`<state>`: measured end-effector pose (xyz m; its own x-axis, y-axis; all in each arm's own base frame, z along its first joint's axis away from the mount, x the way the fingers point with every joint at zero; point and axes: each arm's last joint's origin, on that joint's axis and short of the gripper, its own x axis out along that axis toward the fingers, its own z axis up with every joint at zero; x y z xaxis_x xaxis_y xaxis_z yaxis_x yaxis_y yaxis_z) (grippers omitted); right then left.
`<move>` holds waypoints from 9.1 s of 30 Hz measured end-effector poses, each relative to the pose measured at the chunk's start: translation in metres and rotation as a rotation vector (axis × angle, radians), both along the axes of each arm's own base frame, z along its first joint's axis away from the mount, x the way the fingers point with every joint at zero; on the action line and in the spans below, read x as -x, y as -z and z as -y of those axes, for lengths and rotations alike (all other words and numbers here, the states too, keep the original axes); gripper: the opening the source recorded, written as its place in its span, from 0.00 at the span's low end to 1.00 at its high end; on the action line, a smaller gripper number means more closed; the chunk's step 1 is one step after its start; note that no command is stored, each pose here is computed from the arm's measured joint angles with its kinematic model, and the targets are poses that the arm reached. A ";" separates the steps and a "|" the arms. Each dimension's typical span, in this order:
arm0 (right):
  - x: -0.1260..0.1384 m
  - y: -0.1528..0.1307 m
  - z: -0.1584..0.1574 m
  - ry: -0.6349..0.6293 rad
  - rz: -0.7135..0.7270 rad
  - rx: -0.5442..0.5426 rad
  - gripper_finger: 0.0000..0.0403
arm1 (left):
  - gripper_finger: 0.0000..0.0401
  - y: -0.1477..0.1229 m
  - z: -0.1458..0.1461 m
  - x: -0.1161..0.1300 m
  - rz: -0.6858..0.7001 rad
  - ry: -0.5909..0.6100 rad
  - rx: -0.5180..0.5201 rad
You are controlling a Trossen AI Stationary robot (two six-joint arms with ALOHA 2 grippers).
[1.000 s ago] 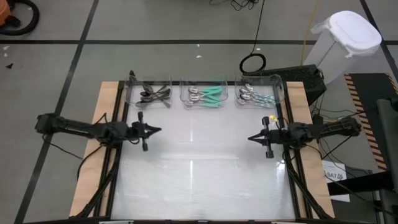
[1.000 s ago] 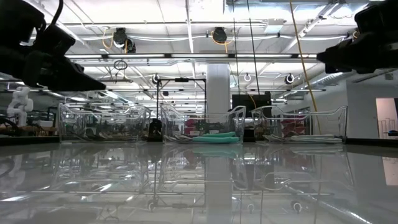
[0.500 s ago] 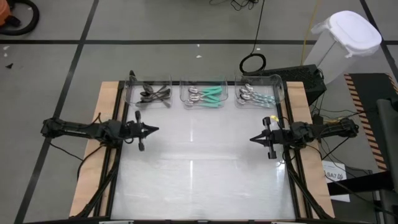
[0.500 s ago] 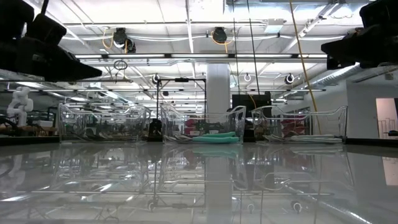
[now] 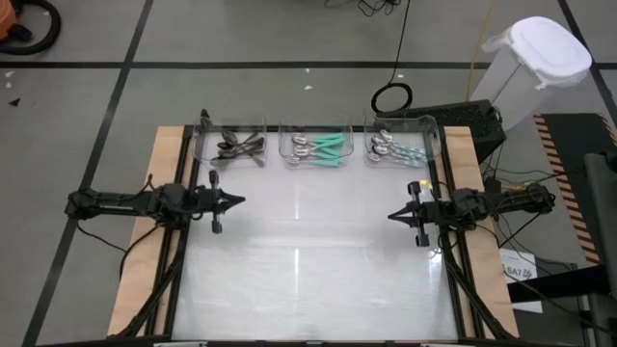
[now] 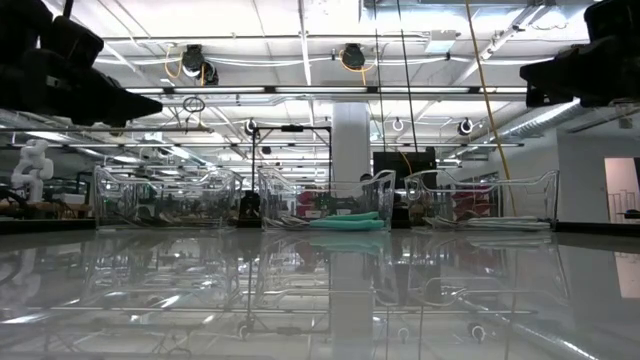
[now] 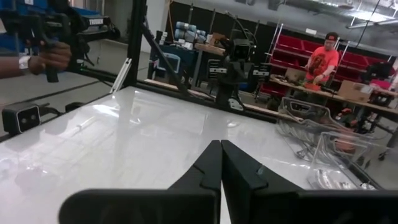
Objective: Sort silverware by color (type)
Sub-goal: Return to Home Position
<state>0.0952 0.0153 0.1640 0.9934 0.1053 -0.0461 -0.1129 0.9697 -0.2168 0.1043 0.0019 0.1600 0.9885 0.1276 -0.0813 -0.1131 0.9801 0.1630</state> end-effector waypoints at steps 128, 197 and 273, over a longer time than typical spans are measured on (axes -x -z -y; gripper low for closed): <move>-0.002 -0.004 0.013 0.061 0.058 0.002 0.00 | 0.00 -0.008 0.009 0.007 0.100 0.156 -0.021; -0.002 -0.005 0.013 0.086 0.063 -0.054 0.00 | 0.00 -0.003 0.006 0.002 0.046 0.315 0.044; -0.002 -0.005 0.013 0.086 0.064 -0.054 0.02 | 0.00 -0.003 0.006 0.002 0.038 0.305 0.081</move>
<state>0.0972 0.0019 0.1693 0.9996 0.0200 0.0208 -0.0163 0.9857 -0.1680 0.1024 -0.0040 0.1631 0.9826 -0.1810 -0.0409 0.1839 0.9793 0.0844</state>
